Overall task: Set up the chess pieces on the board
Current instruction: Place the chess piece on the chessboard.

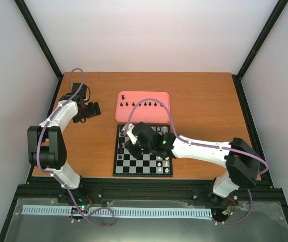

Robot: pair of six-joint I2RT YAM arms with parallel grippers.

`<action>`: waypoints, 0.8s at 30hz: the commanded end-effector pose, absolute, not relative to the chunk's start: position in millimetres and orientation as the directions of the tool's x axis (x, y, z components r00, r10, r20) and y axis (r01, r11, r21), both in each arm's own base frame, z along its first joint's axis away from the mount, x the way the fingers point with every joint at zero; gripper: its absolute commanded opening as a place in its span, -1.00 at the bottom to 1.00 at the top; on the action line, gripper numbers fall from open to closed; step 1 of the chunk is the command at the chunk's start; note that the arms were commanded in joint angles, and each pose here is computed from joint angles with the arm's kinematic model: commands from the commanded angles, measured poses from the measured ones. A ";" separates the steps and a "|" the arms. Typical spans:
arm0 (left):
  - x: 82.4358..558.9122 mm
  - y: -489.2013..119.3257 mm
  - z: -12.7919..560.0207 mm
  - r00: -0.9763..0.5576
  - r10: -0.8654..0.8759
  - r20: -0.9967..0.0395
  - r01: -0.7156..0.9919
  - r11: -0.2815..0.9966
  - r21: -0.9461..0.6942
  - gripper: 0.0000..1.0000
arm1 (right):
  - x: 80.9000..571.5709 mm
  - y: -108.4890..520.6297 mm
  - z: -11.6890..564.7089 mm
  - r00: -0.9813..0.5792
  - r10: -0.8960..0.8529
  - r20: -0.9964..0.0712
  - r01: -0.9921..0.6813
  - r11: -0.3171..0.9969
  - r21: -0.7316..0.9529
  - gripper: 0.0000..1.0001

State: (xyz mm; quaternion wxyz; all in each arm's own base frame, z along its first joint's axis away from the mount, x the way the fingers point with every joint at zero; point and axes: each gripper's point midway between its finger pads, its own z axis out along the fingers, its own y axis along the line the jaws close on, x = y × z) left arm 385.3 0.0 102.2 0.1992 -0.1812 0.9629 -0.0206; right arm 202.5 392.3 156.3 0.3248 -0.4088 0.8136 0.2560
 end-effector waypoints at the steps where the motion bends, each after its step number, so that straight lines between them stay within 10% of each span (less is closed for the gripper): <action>1: 395.2 -0.4 113.4 -0.834 -0.368 -0.410 -0.345 0.929 -0.132 0.99 | 188.2 417.8 151.1 -0.415 -0.470 -0.779 -0.855 0.495 0.157 -0.94; 24: 389.3 5.3 121.1 -0.826 -0.359 -0.436 -0.348 0.931 -0.108 0.99 | 146.8 446.6 96.1 -0.405 -0.506 -0.762 -0.892 0.401 0.208 -0.94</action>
